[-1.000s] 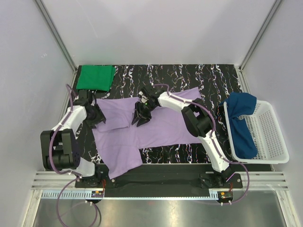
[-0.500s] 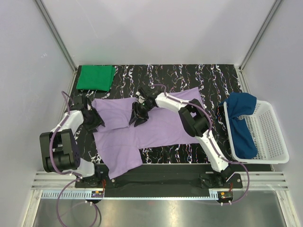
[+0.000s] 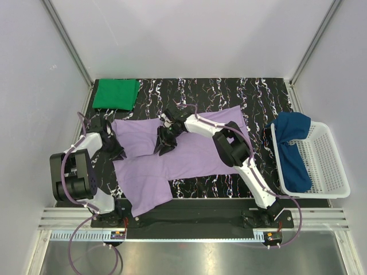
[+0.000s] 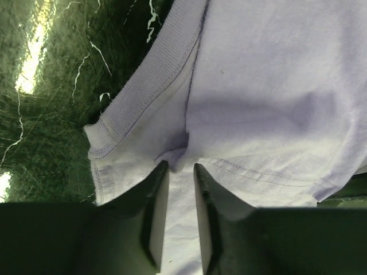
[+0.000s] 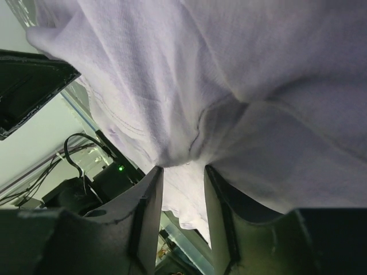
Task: Fold and stack the t-shirts
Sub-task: Fold the tshirt
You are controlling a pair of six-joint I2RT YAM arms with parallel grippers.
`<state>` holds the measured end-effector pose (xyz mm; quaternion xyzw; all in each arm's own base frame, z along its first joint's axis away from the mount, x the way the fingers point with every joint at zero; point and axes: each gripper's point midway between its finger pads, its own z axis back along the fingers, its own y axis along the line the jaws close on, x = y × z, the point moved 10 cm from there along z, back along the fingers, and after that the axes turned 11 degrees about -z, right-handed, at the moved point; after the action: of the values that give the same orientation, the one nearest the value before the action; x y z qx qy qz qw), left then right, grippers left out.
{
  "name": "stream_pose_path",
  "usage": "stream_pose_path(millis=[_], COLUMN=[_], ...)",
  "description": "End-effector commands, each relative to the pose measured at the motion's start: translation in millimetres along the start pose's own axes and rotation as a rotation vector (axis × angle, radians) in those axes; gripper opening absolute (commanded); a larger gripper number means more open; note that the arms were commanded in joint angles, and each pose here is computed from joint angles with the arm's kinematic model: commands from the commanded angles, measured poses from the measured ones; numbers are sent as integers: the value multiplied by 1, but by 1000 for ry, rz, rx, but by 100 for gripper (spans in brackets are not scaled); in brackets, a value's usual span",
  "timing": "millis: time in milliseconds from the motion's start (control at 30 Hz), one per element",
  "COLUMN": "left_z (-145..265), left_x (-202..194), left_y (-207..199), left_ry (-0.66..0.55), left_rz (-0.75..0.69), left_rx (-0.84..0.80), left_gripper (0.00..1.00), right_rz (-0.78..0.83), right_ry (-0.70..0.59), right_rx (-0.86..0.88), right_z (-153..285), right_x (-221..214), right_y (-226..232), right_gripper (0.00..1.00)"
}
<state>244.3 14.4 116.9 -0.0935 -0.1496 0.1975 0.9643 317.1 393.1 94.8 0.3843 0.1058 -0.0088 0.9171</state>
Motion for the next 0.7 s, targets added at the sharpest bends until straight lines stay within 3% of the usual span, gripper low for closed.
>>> stream_pose_path(millis=[0, 200, 433, 667], left_z=[8, 24, 29, 47], left_x=[16, 17, 16, 21], left_y=[-5, -8, -11, -15], left_ry=[-54, -86, -84, -128], left_rz=[-27, -29, -18, -17], left_rx=[-35, -46, -64, -61], left_gripper=[23, 12, 1, 0], right_rz=[30, 16, 3, 3], right_ry=[-27, -50, -46, -39], right_rx=[28, 35, 47, 91], right_z=[-2, -1, -4, 6], right_x=[2, 3, 6, 4], right_y=[16, 18, 21, 35], right_gripper=[40, 40, 31, 1])
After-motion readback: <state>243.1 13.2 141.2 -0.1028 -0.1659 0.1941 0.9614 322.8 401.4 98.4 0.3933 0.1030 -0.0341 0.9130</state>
